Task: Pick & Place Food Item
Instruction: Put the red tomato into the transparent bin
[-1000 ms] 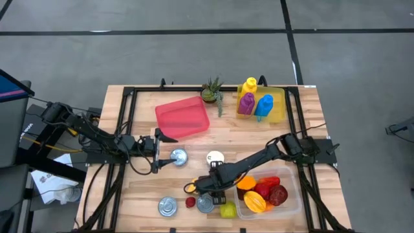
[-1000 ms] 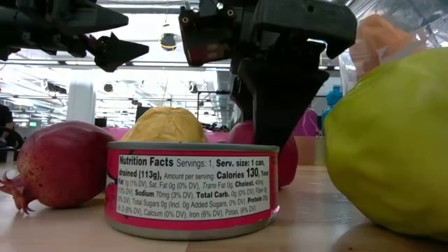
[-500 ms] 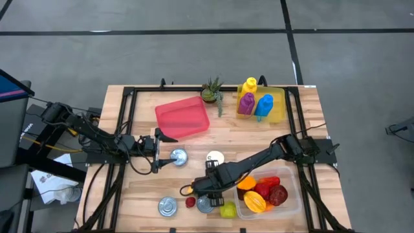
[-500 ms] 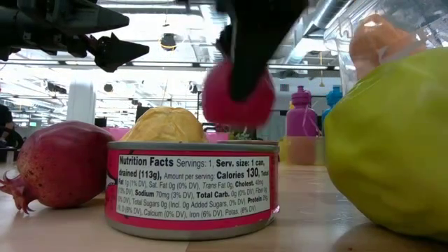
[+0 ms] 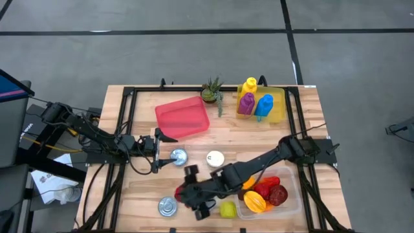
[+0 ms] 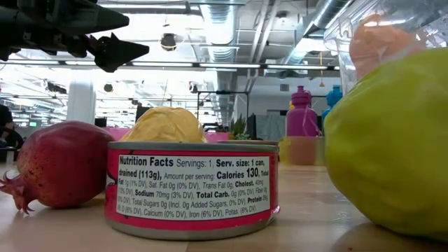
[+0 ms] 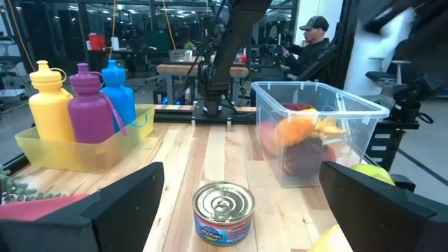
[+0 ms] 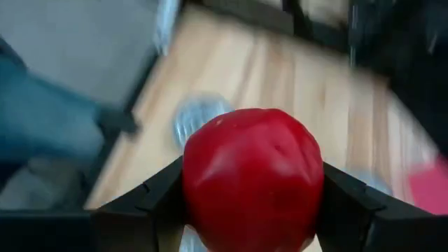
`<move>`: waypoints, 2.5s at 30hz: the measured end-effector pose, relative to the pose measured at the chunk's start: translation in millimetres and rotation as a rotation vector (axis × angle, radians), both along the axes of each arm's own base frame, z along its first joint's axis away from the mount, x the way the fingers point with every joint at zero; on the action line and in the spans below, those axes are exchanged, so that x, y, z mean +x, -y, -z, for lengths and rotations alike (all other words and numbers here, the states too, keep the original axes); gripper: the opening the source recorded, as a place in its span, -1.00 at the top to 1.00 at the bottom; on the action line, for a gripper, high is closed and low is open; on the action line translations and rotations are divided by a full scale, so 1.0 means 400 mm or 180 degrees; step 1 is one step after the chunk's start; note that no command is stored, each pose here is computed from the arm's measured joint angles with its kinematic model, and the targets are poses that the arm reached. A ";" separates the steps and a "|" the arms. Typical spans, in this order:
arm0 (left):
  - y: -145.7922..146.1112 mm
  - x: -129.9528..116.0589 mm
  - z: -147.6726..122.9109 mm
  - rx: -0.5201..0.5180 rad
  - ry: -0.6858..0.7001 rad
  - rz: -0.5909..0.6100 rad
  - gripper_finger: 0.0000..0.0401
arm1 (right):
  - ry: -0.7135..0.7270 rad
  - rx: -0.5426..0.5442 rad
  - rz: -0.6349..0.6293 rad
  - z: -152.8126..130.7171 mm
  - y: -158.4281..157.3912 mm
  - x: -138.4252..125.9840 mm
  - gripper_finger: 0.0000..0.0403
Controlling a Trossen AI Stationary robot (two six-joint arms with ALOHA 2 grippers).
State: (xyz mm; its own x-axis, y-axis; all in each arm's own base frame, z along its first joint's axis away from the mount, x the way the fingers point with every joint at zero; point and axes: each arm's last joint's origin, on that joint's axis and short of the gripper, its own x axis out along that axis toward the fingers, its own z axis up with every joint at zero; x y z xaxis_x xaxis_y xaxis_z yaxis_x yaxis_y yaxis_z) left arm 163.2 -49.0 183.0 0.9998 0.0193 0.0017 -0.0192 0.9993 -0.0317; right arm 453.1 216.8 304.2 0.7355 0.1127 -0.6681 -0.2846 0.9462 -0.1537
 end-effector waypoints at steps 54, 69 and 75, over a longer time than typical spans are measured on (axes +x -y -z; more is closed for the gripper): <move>0.002 -0.001 0.010 0.0012 -0.0127 0.0015 -0.88 | 0.2192 0.0662 0.0510 0.029 0.160 -0.401 -0.13; 0.002 -0.001 0.010 -0.0017 -0.0130 0.0018 -0.88 | 0.0767 0.1309 0.1215 0.034 0.128 -0.616 -0.13; 0.002 -0.001 0.011 -0.0015 -0.0132 0.0018 -0.88 | 0.0167 0.1370 0.1425 0.040 0.135 -0.642 -0.13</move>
